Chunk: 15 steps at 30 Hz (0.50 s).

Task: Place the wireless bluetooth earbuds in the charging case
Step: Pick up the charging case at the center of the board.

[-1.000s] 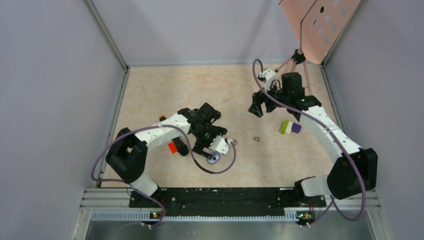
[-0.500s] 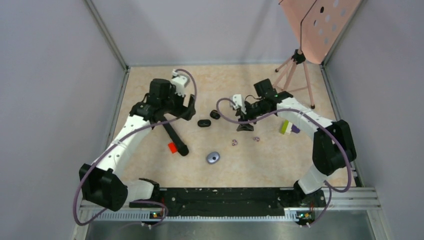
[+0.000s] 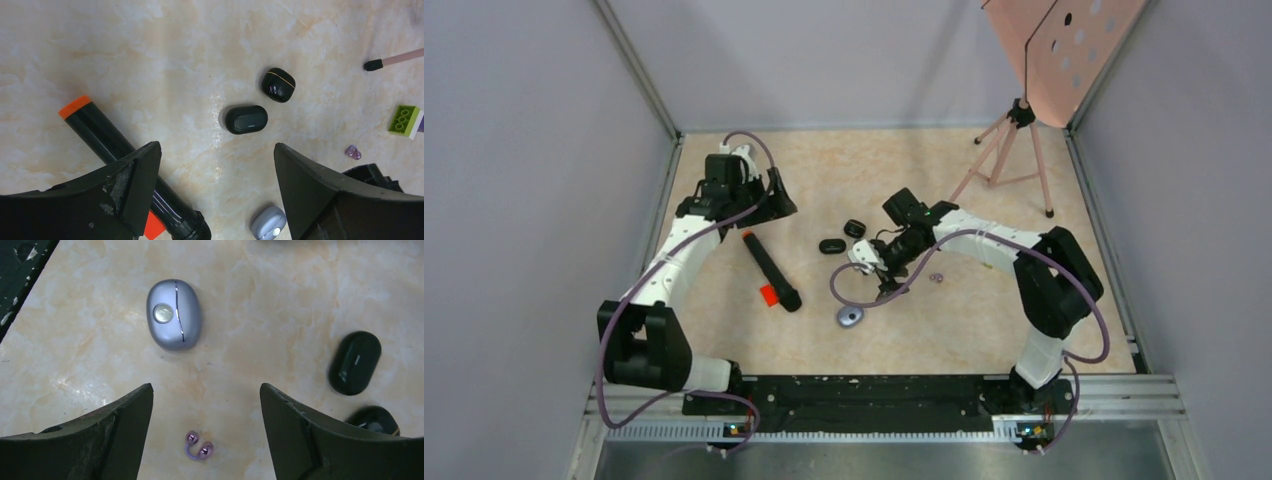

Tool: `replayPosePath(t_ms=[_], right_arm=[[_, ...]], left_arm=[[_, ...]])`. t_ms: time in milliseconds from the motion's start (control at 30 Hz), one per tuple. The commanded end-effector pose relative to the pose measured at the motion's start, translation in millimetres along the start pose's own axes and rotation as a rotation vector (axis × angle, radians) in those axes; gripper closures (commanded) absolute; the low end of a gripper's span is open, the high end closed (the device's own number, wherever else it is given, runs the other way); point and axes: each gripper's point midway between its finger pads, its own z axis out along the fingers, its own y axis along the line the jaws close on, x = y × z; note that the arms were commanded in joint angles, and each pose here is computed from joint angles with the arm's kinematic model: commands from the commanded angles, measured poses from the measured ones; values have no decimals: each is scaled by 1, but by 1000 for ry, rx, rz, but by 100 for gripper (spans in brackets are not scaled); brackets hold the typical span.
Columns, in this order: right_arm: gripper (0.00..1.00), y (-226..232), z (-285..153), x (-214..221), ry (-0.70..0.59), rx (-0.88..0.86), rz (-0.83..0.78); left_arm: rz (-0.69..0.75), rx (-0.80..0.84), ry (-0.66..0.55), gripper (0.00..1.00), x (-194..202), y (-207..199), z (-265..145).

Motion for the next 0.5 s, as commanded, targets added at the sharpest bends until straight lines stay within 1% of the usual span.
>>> replayPosePath(t_ms=[0,167,367,467], right_arm=[[23,19,24,-8,-51,-86,-46],[22,34,46,-11,-52,-145,-54],[22,28,69,-13,-40,-143,-45],[24,27,76,-12,-32,-150,-54]], left_arm=[[-49,2,-86,12,-20,2,-8],[-81,-16,-91,12,-18,11,-16],[-113,-25,-101,12,-14,21,-26],[-127,-27,-104,12,-13,24,-28]])
